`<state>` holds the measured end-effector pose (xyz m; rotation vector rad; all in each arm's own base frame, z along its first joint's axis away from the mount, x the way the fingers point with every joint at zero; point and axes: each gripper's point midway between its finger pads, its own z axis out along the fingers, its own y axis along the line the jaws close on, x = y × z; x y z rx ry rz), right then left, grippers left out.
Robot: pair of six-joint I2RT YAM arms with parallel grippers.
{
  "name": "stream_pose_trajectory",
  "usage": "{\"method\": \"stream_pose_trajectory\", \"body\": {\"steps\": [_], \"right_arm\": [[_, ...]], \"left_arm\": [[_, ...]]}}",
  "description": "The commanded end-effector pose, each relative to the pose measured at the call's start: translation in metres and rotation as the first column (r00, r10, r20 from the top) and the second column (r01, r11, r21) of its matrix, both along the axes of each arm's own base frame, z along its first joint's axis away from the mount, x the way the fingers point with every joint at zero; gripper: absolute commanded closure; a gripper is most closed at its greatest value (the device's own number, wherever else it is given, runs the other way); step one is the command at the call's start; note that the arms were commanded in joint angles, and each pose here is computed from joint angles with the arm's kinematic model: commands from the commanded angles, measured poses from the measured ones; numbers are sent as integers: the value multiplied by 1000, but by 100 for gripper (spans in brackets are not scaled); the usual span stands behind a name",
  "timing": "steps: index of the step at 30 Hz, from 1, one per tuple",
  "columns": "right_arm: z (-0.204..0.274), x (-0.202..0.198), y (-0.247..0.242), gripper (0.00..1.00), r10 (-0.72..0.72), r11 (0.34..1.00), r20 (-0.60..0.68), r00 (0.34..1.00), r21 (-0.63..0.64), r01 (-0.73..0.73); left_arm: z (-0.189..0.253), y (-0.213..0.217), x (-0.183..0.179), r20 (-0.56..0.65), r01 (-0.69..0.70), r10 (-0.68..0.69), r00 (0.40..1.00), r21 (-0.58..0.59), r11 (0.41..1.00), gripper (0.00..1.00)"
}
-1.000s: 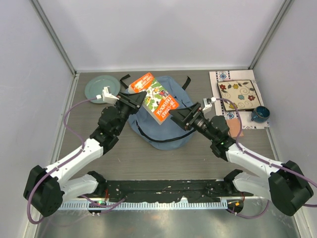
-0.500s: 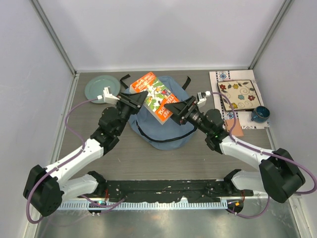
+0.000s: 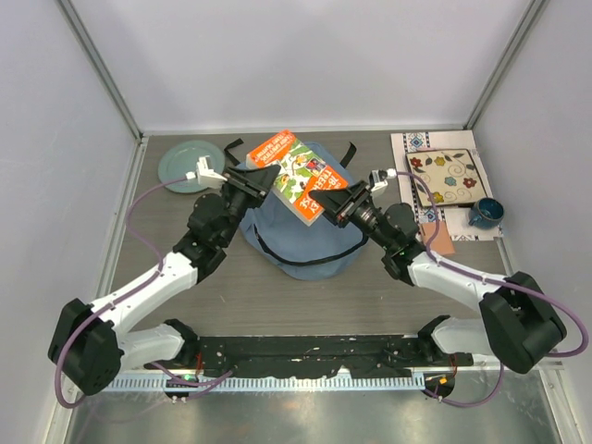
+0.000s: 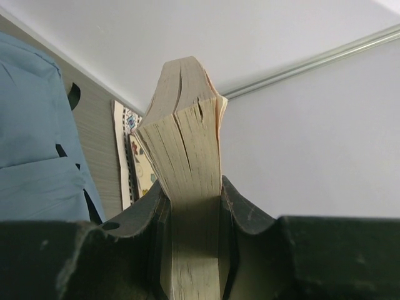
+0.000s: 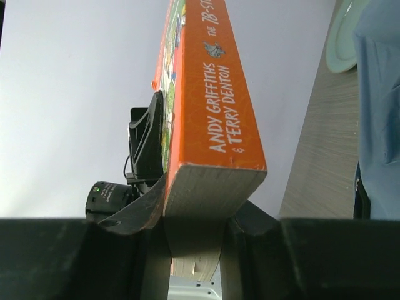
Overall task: Pack the student bag
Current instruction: Pick up the book from the center of the board, then place the book in the student bag.
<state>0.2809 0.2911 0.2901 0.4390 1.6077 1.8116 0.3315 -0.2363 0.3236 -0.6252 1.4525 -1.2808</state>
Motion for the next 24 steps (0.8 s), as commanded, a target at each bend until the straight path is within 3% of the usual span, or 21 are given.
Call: {"method": "stream_pose_trajectory", "body": {"steps": [1, 3, 4, 5, 7, 10, 12, 17, 24], "right_arm": [[39, -7, -13, 99, -76, 997, 183, 980, -19, 80], [30, -4, -33, 99, -174, 975, 148, 973, -111, 192], [29, -2, -42, 99, -219, 951, 188, 957, -178, 253], [25, 11, -63, 99, -342, 899, 171, 924, -228, 374], [9, 10, -93, 99, -441, 807, 132, 888, -375, 457], [-9, 7, -143, 99, -604, 637, 139, 785, -508, 580], [-16, 2, -167, 99, -669, 559, 149, 729, -545, 625], [-6, -14, -198, 99, -736, 493, 170, 655, -527, 692], [-8, -25, -221, 99, -777, 410, 190, 600, -570, 712]], "left_arm": [[-11, -31, -12, 5, 154, -159, 987, 206, 966, 77], [-38, -29, -17, -74, 183, -169, 983, 307, 934, 61], [-45, -26, -18, -70, 185, -172, 983, 385, 904, 44], [-60, -23, -22, -117, 208, -174, 978, 437, 875, 35], [-74, -19, -24, -131, 230, -189, 973, 546, 805, 14], [-95, -29, -34, -200, 344, -283, 938, 637, 690, 6], [-104, -50, -47, -228, 448, -419, 879, 695, 562, 4], [-133, -82, -72, -328, 535, -557, 763, 803, 262, 4], [-149, -124, -105, -426, 629, -697, 577, 776, 47, 5]]}}
